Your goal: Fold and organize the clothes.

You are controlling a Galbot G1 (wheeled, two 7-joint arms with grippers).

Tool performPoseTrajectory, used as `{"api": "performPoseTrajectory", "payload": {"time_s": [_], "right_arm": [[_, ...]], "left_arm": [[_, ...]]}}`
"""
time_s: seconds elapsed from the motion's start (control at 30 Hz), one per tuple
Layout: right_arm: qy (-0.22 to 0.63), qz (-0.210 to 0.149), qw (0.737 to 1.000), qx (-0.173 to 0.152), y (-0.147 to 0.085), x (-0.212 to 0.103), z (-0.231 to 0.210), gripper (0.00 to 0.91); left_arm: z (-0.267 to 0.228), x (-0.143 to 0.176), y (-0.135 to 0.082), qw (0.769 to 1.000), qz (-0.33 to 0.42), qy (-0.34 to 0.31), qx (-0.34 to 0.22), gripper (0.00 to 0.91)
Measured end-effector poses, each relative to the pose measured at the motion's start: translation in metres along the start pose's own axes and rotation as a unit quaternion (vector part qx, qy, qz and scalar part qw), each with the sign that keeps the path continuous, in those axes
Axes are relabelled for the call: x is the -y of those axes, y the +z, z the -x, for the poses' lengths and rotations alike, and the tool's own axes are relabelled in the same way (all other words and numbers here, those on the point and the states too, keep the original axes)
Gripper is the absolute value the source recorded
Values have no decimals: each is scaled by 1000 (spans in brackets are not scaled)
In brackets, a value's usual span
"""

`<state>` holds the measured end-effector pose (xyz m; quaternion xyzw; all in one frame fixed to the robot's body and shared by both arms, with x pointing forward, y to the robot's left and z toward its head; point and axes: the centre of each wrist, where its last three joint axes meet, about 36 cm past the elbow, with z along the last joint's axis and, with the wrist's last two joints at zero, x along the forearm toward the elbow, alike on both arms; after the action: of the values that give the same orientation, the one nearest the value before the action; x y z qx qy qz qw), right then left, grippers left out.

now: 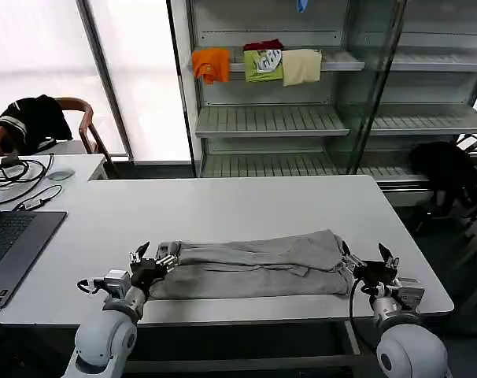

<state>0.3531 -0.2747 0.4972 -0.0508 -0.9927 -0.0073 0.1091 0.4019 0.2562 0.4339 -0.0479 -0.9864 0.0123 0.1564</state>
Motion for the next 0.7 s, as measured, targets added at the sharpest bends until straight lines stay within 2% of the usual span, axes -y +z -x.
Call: {"api": "performPoseTrajectory", "payload": {"time_s": [0.37,0.4,0.43,0.47,0.5,0.53,0.57,0.7], "right_arm": [[1,-1,1000,4,-3,3,-9,907],[1,-1,1000,4,-4,3,-9,907],[1,-1,1000,5,-4,3,-10,907],[2,0,1000,6,-4,3,-10,907],[2,0,1000,6,-5,3,-11,907],[2,0,1000,6,-5,3,-12,907],[2,0,1000,6,-6,3,-12,907],[1,-1,1000,7,-7,4,-16,907]], "left_arm": [[-1,7,18,1000,-17,2,-15,897],[-1,7,19,1000,-18,2,-16,836],[-1,7,20,1000,-19,3,-17,695],[-2,7,21,1000,-19,3,-17,605],[-2,7,22,1000,-20,3,-18,373],[-3,8,22,1000,-21,4,-19,302],[-3,8,23,1000,-22,4,-19,262],[-3,9,26,999,-24,4,-22,282]]}}
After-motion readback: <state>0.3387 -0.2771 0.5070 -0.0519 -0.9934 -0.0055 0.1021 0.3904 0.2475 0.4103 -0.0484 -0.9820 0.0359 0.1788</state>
